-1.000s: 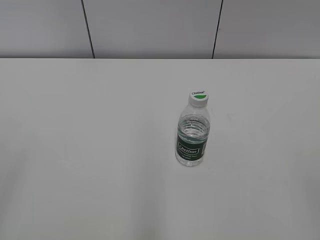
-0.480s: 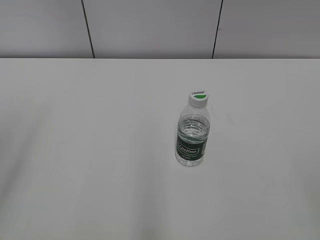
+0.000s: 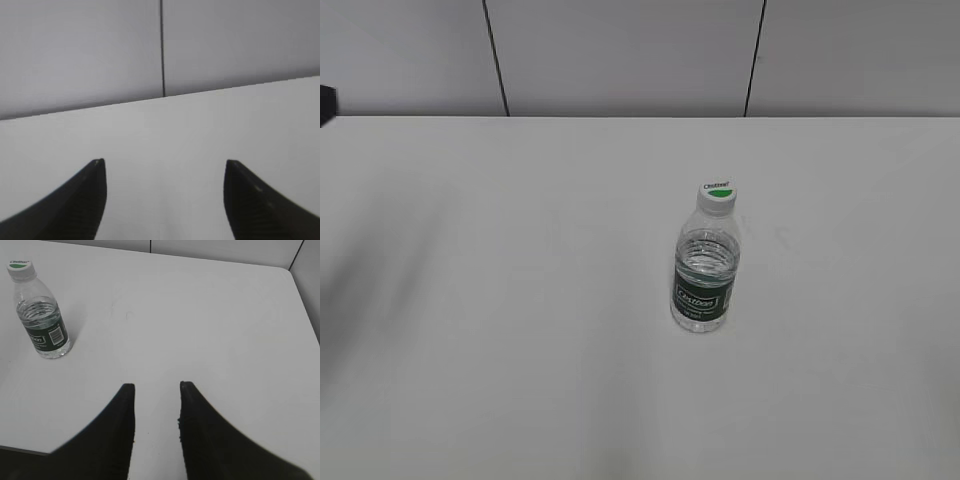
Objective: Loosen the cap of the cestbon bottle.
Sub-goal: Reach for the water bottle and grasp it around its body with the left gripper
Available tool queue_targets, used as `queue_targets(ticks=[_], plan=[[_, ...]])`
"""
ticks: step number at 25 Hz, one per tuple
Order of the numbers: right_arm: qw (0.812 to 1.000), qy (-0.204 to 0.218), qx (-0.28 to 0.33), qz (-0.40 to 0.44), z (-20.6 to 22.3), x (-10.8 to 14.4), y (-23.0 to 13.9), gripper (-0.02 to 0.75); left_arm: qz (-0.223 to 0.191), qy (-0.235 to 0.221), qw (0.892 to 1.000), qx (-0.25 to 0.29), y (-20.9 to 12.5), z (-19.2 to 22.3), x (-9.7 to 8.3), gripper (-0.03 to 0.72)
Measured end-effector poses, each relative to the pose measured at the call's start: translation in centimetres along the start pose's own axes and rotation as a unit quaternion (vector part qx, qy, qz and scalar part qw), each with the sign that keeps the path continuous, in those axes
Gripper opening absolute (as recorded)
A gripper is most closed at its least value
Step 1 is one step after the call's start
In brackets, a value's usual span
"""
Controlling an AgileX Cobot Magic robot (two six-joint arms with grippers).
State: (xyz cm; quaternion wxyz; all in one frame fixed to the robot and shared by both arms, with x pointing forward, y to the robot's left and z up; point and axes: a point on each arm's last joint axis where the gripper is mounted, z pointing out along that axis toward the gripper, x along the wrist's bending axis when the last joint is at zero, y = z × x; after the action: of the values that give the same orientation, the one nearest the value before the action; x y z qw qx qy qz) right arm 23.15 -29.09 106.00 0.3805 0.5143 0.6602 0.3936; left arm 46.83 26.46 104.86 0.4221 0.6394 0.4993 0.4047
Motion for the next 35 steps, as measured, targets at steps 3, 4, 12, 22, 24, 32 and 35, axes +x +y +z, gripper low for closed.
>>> queue_targets(ticks=[3, 4, 12, 22, 24, 32, 35], plan=[[1.0, 0.0, 0.0, 0.0, 0.0, 0.0, 0.0, 0.244, 0.049, -0.034, 0.998, -0.012, -1.0, 2.8, -2.1, 0.557], [1.0, 0.0, 0.0, 0.0, 0.0, 0.0, 0.0, 0.244, 0.06, -0.042, 0.997, -0.015, -1.4, 3.6, -2.7, 0.557], [1.0, 0.0, 0.0, 0.0, 0.0, 0.0, 0.0, 0.244, 0.084, -0.156, 0.984, -0.029, -5.6, 8.4, -6.3, 0.557], [1.0, 0.0, 0.0, 0.0, 0.0, 0.0, 0.0, 0.244, 0.057, -0.314, 0.947, -0.024, -9.6, 10.7, -9.7, 0.538], [1.0, 0.0, 0.0, 0.0, 0.0, 0.0, 0.0, 0.244, 0.039, -0.346, 0.937, -0.015, -10.3, 10.7, -10.3, 0.517], [1.0, 0.0, 0.0, 0.0, 0.0, 0.0, 0.0, 0.244, 0.012, -0.361, 0.932, 0.005, -10.9, 10.5, -10.6, 0.507], [1.0, 0.0, 0.0, 0.0, 0.0, 0.0, 0.0, 0.244, 0.019, -0.37, 0.929, 0.007, -11.0, 10.3, -10.7, 0.505]])
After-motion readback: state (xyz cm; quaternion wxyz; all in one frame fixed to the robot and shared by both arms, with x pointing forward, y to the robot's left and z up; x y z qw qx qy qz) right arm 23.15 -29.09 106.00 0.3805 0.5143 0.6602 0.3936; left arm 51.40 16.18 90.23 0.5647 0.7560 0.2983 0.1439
